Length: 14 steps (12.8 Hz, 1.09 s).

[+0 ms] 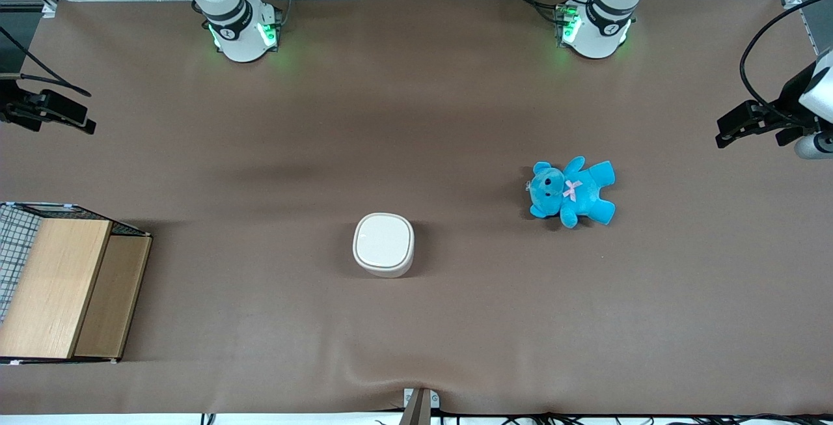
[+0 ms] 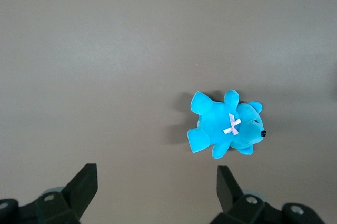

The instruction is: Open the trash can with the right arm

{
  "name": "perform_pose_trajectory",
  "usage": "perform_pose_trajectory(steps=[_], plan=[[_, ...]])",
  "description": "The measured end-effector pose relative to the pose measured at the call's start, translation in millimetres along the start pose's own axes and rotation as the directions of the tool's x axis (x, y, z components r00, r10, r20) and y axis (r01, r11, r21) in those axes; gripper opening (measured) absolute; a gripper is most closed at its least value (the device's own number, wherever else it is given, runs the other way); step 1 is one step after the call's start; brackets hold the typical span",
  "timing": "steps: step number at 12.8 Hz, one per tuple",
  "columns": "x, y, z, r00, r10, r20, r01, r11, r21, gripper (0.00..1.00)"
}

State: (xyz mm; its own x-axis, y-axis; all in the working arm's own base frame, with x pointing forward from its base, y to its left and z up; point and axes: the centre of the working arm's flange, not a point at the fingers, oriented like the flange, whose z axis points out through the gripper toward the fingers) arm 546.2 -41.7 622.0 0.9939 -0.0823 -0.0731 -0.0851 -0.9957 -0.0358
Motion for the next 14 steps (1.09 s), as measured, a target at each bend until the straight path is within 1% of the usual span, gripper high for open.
perform_pose_trajectory(steps=[4, 8, 14], plan=[[0.0, -0.5, 0.2, 1.000, -0.003, 0.001, 0.003, 1.000, 0.000, 1.00], [1.1, -4.8, 3.8, 1.000, -0.019, 0.013, 0.019, 1.000, -0.001, 1.00], [1.6, -8.7, 5.3, 0.999, -0.029, 0.017, 0.029, 1.000, -0.001, 1.00]])
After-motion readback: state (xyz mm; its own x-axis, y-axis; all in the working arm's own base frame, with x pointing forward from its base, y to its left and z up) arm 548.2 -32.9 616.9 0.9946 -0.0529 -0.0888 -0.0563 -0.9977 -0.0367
